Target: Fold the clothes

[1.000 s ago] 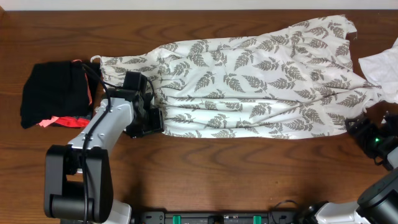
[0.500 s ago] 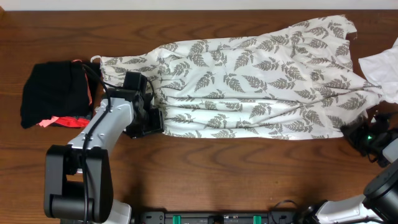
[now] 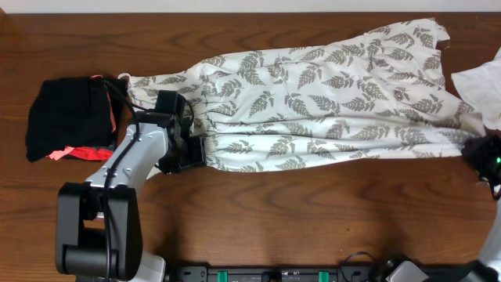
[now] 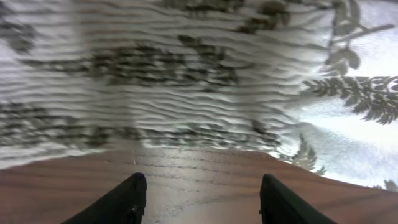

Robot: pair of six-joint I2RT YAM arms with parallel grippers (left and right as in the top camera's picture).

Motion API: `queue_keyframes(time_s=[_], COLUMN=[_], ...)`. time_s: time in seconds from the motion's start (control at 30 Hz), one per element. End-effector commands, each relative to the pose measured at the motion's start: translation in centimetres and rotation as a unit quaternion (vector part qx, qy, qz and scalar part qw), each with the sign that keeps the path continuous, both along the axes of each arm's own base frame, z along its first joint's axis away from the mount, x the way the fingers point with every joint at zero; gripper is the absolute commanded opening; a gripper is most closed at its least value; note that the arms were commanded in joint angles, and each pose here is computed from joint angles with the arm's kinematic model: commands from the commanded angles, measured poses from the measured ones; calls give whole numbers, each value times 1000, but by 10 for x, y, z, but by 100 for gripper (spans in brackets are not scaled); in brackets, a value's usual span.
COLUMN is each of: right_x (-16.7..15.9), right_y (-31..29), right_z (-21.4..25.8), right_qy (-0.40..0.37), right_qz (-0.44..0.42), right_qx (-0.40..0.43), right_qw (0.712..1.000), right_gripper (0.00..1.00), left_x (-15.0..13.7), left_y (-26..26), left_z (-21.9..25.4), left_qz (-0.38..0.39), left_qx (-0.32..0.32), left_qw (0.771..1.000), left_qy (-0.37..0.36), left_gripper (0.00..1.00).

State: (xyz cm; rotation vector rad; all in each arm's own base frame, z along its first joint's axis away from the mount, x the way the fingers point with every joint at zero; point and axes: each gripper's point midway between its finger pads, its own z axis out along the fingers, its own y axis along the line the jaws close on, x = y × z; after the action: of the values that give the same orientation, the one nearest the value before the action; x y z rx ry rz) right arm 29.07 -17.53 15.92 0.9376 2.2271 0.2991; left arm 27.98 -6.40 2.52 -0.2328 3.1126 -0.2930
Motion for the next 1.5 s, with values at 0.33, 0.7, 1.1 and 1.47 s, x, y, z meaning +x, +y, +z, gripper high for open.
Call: queue_keyframes(time_s=[0.33, 0.7, 1.1, 1.47], right_x=[34, 59, 93, 92], right_y=[12, -20, -25, -21], right_z=[-4, -35, -50, -53], right_qy=[63, 74, 28, 34], right_qz=[13, -53, -89, -84], right_qx=[-140, -152, -124, -121], right_qw=[988, 984, 988, 988], right_gripper=[1, 1, 4, 1], left_x=[-8, -8, -14, -23], left_y=[-1, -1, -7, -15], left_z=[-3, -3, -1, -6], left_qz=[-5, -4, -5, -99], left_qx=[-1, -1, -20, 85], left_qw=[1000, 1000, 999, 991], left_qy=[16, 16, 29, 15], left_gripper=[59, 59, 59, 78])
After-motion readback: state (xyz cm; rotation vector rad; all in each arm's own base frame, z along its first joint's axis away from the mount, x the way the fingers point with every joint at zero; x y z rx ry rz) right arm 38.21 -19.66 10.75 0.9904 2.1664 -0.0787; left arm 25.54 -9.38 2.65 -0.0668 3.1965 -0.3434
